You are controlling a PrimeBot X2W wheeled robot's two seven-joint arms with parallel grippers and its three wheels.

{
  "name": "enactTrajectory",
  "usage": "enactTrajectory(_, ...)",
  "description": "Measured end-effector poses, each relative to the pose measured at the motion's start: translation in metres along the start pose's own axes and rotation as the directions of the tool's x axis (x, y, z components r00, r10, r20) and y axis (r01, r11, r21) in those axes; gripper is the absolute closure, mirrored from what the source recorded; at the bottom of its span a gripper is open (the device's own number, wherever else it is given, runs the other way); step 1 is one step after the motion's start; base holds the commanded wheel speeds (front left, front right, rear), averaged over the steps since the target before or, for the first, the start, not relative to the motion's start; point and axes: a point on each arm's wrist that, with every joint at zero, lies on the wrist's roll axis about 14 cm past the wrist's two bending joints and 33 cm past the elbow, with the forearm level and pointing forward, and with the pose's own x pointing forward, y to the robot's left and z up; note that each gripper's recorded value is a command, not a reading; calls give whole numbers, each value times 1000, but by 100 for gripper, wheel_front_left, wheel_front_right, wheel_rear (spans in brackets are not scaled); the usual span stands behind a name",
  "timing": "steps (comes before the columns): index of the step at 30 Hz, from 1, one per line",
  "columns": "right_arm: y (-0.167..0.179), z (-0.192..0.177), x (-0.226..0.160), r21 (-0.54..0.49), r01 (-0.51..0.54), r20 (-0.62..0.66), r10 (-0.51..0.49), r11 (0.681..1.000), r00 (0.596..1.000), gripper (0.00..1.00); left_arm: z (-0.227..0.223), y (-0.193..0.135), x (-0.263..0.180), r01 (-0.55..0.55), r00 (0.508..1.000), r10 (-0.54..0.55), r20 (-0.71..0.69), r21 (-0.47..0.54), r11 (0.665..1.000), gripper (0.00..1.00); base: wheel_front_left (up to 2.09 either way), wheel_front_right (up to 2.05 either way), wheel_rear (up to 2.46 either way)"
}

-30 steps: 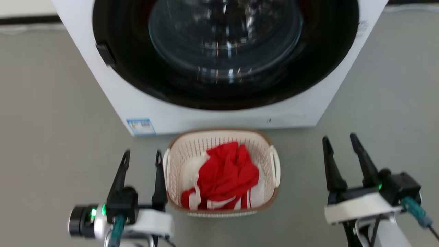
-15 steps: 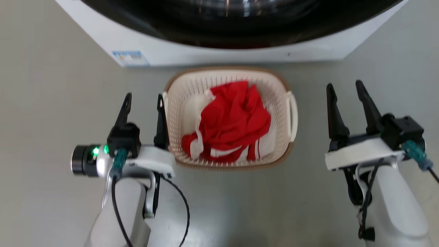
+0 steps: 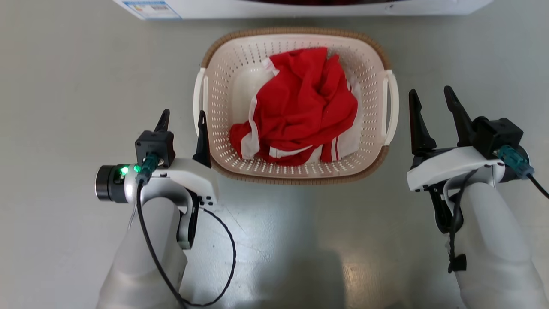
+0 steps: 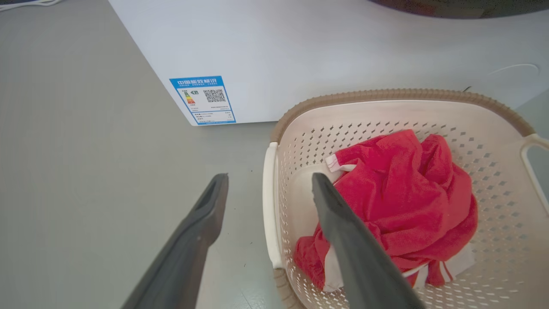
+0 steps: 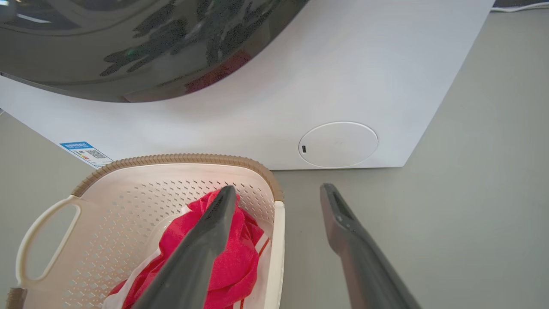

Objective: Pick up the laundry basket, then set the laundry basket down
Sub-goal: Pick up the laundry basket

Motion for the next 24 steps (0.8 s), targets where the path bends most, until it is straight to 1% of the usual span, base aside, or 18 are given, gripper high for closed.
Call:
enactTrajectory(6, -1, -30, 11, 11, -1, -79, 2, 1000, 997, 0, -26, -2, 16, 13, 997, -13, -81, 3, 1000, 0, 0, 0, 0)
enactTrajectory(17, 3, -60, 33, 19, -22, -144, 24, 1000, 989, 0, -58, -4, 42, 26, 985, -23, -172, 17, 1000, 0, 0, 0, 0)
enactTrajectory(24, 6, -82, 40, 21, -35, -194, 38, 999, 980, 0, -77, 1, 50, 7, 973, -8, -230, -7, 1000, 0, 0, 0, 0)
